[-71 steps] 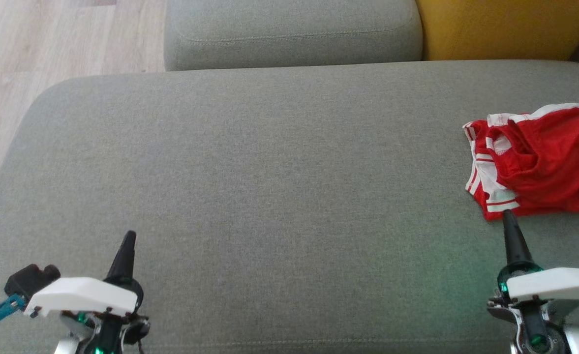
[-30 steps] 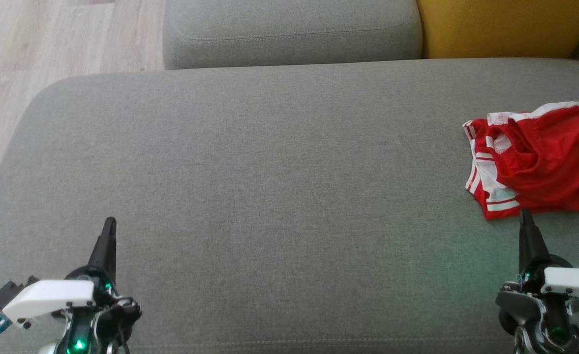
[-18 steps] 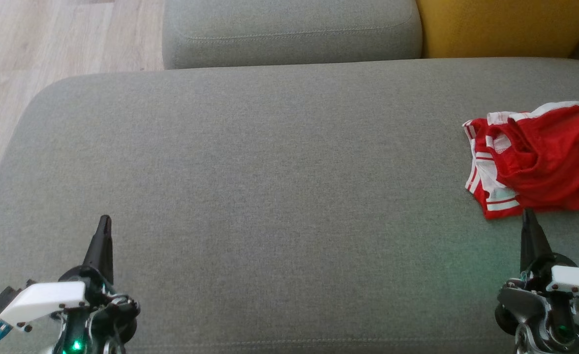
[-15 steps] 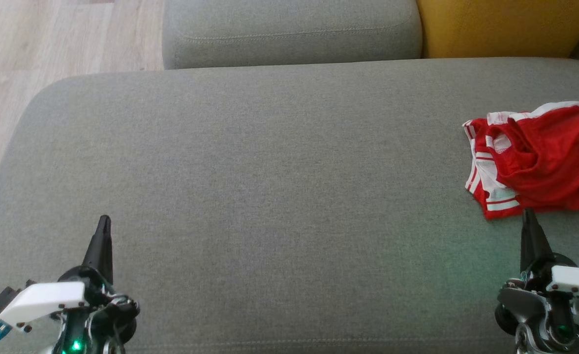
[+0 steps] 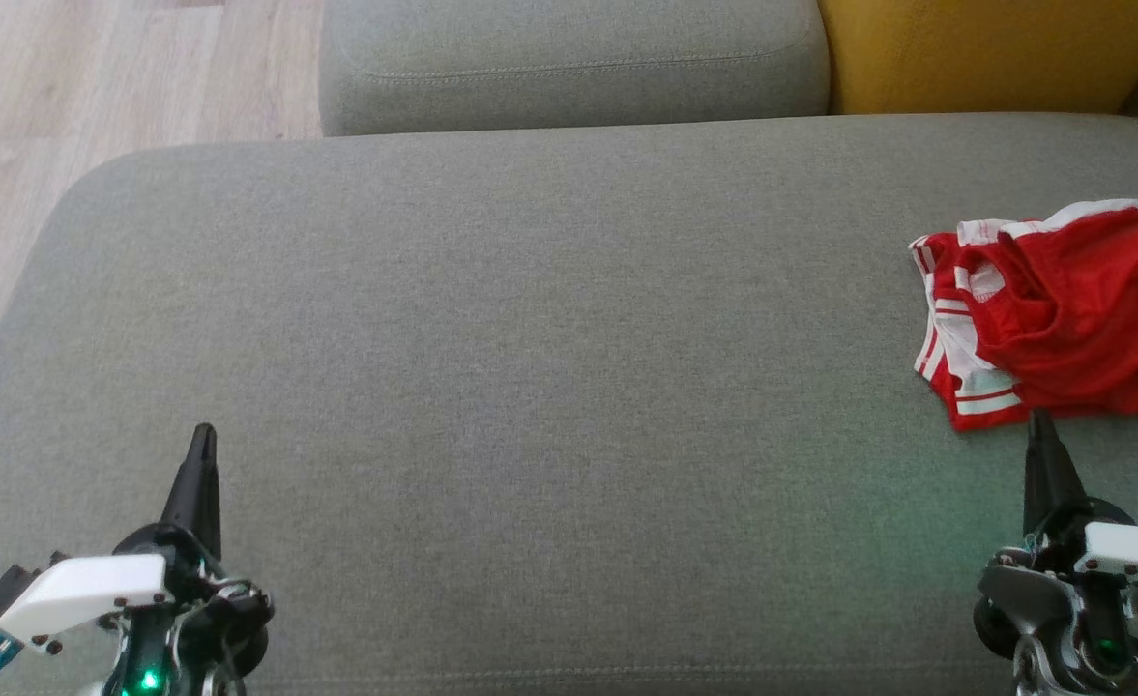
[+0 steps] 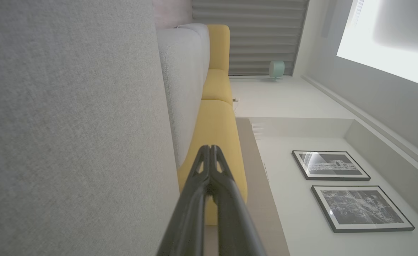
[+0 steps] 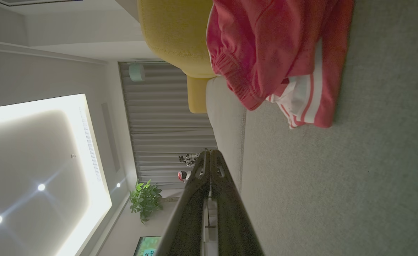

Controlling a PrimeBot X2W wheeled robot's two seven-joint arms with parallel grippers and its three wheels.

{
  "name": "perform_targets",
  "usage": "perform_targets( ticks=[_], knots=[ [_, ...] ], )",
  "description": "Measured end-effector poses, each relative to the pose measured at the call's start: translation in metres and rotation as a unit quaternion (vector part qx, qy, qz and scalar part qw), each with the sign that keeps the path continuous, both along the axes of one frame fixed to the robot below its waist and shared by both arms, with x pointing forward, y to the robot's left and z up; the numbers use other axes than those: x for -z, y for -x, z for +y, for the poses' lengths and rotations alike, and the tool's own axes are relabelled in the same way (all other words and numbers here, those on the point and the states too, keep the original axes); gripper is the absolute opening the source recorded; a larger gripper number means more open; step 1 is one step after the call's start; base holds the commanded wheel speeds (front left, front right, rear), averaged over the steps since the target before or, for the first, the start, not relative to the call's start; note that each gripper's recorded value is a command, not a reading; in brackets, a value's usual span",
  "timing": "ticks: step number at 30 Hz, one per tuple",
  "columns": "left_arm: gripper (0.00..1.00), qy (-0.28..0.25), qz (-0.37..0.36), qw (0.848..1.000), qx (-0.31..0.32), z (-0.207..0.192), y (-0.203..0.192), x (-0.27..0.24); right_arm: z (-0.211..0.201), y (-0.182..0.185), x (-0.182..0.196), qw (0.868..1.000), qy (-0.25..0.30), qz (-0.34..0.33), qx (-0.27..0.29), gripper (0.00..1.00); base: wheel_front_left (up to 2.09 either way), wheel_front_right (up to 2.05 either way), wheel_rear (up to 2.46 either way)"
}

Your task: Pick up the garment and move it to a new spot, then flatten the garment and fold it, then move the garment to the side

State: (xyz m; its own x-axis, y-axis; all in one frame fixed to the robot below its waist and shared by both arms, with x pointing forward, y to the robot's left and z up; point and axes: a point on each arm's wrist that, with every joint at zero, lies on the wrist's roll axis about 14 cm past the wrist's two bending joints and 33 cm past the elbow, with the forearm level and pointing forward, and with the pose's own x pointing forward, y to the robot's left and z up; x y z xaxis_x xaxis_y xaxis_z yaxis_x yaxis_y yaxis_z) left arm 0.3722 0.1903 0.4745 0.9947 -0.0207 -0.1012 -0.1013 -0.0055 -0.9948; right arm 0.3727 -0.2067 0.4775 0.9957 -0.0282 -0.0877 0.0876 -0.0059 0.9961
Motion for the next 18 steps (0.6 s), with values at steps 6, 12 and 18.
perform_targets(
  ticks=[6, 12, 18],
  knots=[
    [0.00, 0.000, 0.000, 1.000, 0.000, 0.0001, 0.0000, 0.0000, 0.0000, 0.0000, 0.0000, 1.000, 0.000, 0.000, 0.000, 0.00, 0.00, 0.00, 0.00],
    [0.00, 0.001, -0.001, 1.000, 0.000, -0.0001, -0.0003, -0.0003, -0.0002, 0.0000, -0.0001, 1.000, 0.000, 0.000, 0.000, 0.00, 0.00, 0.00, 0.00],
    [0.00, 0.001, -0.001, 1.000, -0.001, 0.0003, -0.0004, -0.0005, -0.0003, 0.0000, -0.0001, 1.000, 0.000, 0.000, 0.000, 0.00, 0.00, 0.00, 0.00]
  ],
)
